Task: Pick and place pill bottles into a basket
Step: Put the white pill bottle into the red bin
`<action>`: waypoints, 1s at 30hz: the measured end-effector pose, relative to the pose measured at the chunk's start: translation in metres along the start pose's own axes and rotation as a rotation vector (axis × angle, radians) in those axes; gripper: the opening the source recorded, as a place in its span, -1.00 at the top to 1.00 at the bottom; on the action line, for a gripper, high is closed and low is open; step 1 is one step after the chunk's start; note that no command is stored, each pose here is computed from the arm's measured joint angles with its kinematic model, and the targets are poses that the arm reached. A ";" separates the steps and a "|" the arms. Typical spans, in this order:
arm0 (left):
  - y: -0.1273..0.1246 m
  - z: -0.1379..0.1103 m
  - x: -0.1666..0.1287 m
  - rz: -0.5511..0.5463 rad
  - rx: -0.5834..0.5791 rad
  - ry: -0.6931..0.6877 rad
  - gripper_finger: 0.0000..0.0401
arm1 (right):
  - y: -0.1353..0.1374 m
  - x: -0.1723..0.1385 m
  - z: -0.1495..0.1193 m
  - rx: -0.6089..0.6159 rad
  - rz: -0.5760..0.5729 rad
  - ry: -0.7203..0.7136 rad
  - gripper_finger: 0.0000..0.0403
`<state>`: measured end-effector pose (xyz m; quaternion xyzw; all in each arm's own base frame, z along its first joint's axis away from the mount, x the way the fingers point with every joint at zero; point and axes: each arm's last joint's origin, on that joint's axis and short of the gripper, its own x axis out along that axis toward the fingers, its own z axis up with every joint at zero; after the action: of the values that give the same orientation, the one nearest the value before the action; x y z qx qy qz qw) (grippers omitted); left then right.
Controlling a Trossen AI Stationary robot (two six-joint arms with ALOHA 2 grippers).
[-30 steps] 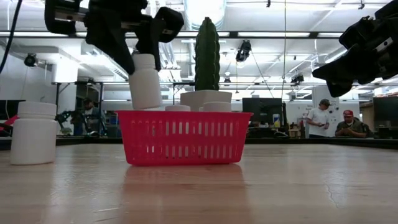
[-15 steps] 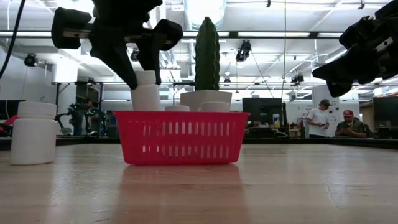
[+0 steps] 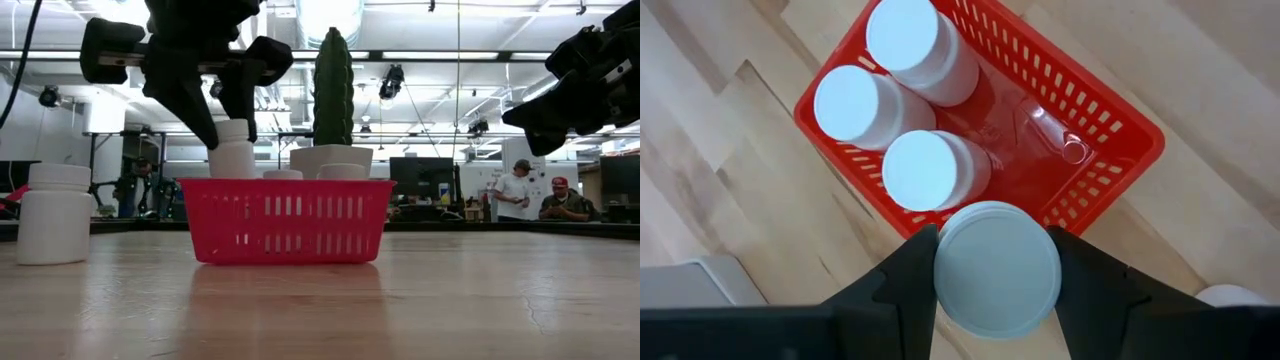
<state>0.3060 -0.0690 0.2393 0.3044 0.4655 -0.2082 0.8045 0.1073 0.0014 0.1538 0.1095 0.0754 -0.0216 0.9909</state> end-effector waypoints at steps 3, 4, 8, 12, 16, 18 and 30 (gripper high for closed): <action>0.000 0.001 0.003 0.001 0.000 -0.003 0.28 | 0.000 0.000 0.000 0.000 0.001 0.000 0.96; 0.000 0.001 0.004 0.000 0.000 -0.002 0.28 | 0.000 0.000 0.000 0.001 0.000 0.000 0.96; 0.000 0.001 0.009 -0.006 0.001 0.006 0.28 | 0.000 0.000 0.000 0.001 0.000 0.000 0.96; 0.000 0.002 0.015 -0.010 0.002 0.011 0.28 | 0.000 0.000 0.000 -0.001 0.000 0.000 0.96; -0.001 0.001 0.023 -0.021 0.003 0.030 0.28 | 0.000 0.000 0.000 -0.001 0.000 0.001 0.96; -0.002 0.000 0.027 -0.031 0.003 0.048 0.28 | 0.000 0.000 0.000 0.000 -0.001 0.001 0.96; 0.000 -0.001 0.040 0.050 0.008 0.119 0.04 | 0.000 0.001 -0.001 -0.001 -0.004 0.012 0.96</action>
<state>0.3244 -0.0703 0.2043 0.3308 0.5043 -0.1714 0.7791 0.1080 0.0014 0.1528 0.1092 0.0813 -0.0226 0.9904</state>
